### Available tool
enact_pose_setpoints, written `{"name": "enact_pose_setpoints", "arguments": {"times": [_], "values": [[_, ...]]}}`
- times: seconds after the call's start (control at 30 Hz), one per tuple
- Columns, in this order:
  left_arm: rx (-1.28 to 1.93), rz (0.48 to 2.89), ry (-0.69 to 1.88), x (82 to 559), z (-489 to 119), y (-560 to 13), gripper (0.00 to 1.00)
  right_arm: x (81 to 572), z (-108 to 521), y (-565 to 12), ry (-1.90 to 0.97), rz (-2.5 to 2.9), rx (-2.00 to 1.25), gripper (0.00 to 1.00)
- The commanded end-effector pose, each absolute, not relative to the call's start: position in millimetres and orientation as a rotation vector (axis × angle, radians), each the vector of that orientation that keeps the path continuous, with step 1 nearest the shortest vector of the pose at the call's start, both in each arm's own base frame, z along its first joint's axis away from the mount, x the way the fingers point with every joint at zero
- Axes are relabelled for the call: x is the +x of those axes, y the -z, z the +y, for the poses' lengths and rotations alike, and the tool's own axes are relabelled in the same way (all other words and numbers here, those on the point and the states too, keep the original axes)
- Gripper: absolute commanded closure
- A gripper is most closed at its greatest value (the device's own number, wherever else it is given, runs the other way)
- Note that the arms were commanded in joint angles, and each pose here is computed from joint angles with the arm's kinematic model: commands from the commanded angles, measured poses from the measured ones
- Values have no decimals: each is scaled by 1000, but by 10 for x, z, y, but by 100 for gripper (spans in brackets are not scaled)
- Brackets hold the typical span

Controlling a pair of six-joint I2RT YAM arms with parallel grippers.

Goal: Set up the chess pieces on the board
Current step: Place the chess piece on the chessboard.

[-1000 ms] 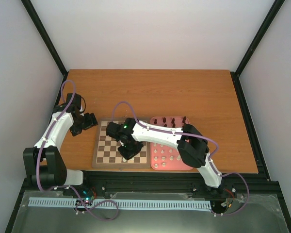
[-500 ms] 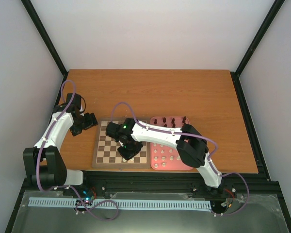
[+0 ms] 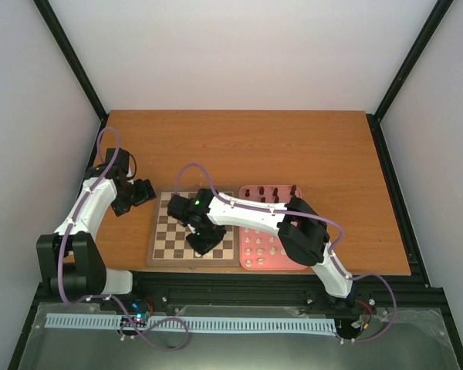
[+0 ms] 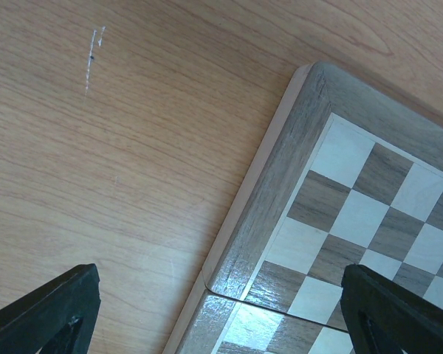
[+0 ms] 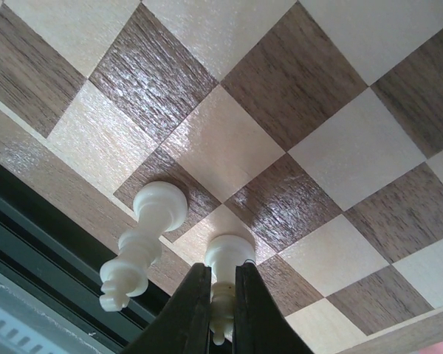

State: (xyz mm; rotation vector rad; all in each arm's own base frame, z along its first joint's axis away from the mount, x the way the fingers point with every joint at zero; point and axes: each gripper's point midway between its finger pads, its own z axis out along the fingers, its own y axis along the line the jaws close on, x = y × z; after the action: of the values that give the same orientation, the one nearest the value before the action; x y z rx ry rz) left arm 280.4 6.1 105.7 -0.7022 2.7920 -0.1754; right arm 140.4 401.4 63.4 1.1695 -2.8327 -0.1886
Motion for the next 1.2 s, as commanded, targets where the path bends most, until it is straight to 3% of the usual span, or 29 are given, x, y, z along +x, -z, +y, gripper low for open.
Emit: {"name": "enact_pose_setpoints", "arguments": {"times": [0.0, 0.27, 0.53, 0.9, 1.17], "values": [[-680, 2766, 186, 2859, 65, -1116, 0, 1379, 4073, -598, 204, -2813, 1205, 95], [-678, 2767, 184, 2855, 67, -1118, 0, 1385, 4050, -670, 211, -2830, 1209, 81], [-679, 2767, 183, 2870, 69, -1119, 0, 1407, 3980, -770, 193, -2868, 1191, 73], [-680, 2770, 178, 2874, 75, -1114, 0, 1453, 3740, -1192, 176, -2986, 1121, 55], [-679, 2769, 178, 2868, 75, -1117, 0, 1446, 3241, -1331, 152, -3070, 921, 52]]}}
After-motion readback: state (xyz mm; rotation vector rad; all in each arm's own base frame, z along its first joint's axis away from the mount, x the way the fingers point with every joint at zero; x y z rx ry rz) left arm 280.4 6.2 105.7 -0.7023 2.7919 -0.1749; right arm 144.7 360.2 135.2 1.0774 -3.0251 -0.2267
